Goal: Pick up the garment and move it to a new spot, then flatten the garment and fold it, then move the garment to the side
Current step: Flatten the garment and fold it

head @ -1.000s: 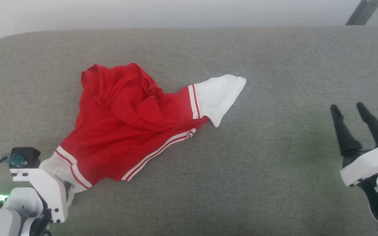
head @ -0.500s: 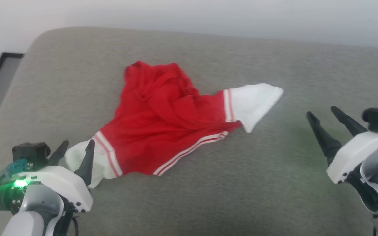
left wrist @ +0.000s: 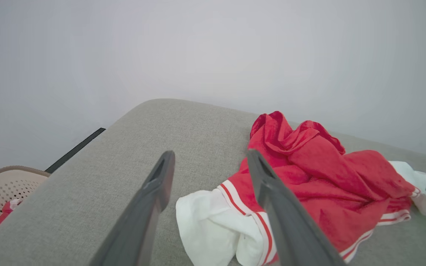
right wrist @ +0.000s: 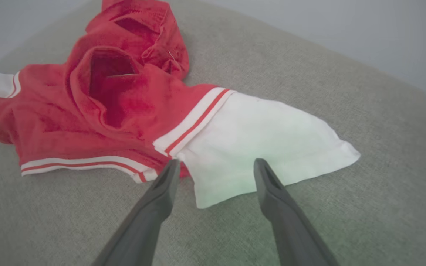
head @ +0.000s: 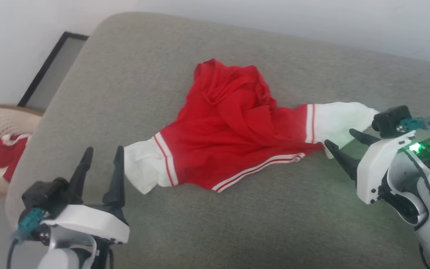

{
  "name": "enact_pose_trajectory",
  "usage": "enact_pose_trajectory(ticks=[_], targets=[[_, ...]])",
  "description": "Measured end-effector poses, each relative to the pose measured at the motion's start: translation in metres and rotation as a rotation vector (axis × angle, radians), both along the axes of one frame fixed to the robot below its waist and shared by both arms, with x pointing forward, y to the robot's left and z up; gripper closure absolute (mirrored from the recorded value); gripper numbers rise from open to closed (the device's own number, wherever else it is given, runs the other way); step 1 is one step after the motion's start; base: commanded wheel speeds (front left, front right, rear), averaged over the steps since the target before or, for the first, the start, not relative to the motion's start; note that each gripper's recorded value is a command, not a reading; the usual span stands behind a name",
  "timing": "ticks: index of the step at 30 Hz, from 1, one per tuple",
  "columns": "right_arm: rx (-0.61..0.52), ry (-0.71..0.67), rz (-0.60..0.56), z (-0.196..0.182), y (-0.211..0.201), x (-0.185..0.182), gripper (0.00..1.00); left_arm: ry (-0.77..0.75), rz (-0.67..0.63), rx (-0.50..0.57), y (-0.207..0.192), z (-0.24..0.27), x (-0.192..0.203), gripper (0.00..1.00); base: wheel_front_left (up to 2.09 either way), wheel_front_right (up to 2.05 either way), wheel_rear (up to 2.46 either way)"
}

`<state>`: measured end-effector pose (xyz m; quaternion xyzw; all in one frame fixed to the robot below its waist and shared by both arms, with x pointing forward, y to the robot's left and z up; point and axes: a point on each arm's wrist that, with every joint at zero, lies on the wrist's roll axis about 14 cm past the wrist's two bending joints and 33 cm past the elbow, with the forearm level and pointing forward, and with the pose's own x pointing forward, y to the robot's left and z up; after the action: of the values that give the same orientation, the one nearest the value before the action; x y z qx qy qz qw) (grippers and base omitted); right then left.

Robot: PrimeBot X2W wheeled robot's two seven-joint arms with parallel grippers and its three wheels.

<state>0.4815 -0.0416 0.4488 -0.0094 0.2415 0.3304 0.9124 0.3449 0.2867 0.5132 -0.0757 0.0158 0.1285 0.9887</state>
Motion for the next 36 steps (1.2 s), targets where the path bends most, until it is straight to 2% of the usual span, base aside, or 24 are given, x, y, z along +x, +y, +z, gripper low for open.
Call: enact_pose_trajectory(ticks=[9,11,12,20,29,36], targets=[[-0.084,0.091,0.101,-0.027,0.020,0.004,0.00,-0.013,0.069,-0.042,0.008,-0.013,-0.014,0.00,0.00,0.00,0.00],[-0.093,0.084,0.105,-0.029,0.021,0.008,0.83,-0.011,0.070,-0.047,0.008,-0.015,-0.015,0.00,0.00,0.00,0.00],[-0.099,0.084,0.110,-0.031,0.022,0.009,1.00,-0.011,0.072,-0.048,0.009,-0.016,-0.016,0.00,0.00,0.00,0.00],[-0.087,0.050,0.048,-0.020,0.010,0.033,1.00,-0.027,0.083,-0.047,0.014,-0.018,-0.016,0.00,0.00,0.00,0.00],[-0.102,0.018,-0.106,0.006,-0.051,0.054,1.00,-0.053,0.068,-0.039,0.016,-0.013,-0.011,0.00,0.00,0.00,0.00],[-0.129,0.044,-0.192,0.017,-0.097,0.041,1.00,-0.073,0.039,-0.024,0.014,-0.007,-0.004,0.00,0.00,0.00,0.00]])
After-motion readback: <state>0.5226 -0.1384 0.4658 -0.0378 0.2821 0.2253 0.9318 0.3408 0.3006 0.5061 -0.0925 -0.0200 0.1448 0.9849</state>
